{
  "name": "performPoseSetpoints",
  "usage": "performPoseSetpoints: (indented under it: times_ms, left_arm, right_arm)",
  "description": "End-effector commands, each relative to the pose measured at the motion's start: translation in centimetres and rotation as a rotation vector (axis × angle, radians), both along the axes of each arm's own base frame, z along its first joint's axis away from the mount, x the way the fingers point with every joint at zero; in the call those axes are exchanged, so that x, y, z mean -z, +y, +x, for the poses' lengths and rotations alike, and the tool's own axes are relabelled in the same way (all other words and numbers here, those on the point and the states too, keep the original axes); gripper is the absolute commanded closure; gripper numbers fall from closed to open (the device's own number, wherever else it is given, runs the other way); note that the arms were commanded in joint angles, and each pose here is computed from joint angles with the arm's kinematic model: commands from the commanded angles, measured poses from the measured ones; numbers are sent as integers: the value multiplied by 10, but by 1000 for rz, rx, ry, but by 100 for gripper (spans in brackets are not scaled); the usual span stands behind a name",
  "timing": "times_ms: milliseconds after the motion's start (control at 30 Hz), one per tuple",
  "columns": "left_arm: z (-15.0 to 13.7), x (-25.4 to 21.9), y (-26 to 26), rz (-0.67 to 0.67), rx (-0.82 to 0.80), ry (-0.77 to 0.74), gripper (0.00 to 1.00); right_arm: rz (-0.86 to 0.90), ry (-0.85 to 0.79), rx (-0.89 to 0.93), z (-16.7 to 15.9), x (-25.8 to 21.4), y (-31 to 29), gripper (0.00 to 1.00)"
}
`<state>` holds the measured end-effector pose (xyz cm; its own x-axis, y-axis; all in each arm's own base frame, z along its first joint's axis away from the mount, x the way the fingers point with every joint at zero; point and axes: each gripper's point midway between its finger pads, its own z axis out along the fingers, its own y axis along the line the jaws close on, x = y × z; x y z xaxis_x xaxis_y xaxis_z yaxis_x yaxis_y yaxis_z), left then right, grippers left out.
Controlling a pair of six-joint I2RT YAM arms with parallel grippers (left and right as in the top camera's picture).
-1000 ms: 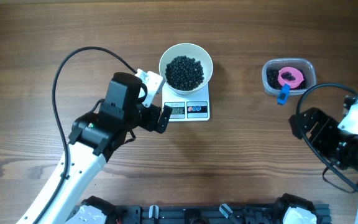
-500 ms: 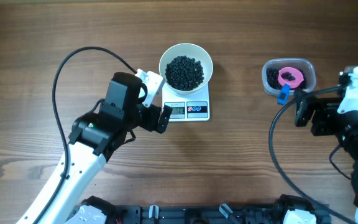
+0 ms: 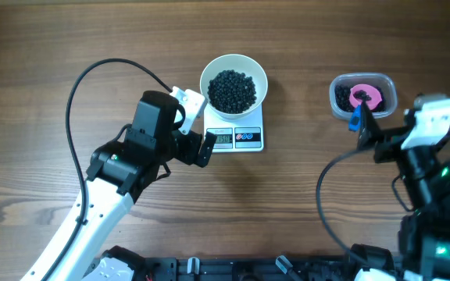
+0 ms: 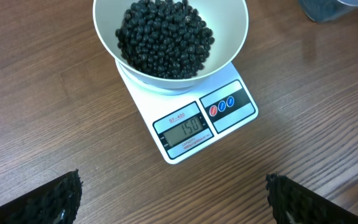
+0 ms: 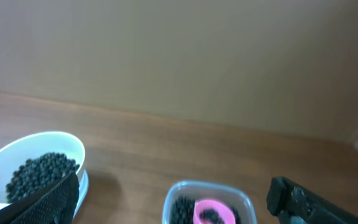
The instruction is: Scoop item into bowl and weigh 150g on scale
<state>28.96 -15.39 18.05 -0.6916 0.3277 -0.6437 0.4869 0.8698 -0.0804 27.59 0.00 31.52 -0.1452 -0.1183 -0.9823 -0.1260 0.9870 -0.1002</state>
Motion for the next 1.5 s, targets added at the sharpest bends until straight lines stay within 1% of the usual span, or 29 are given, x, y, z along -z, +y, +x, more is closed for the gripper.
performPoseSetpoints:
  times_ms: [0,233,567,933,1267,1467]
  left_arm:
    - [4,-6,0,3,10,-21,0]
    - [4,-6,0,3,10,-21,0]
    - [4,-6,0,3,9,-21,0]
    - [4,-6,0,3,9,-21,0]
    - [4,-6,0,3,10,-21,0]
    - [4,-6,0,3,10,-21,0]
  right_arm:
    - [-18,-86,-70,-10,16,14,0]
    - [-36,-201,-109,-21,47,26,0]
    - [-55,-326,-123,-34,62,32,0]
    - [-61,-366,-86,-39,70,26,0]
    - [-61,-379,-69,-38,89,23,0]
    - [-60,-376,8,-36,89,10,0]
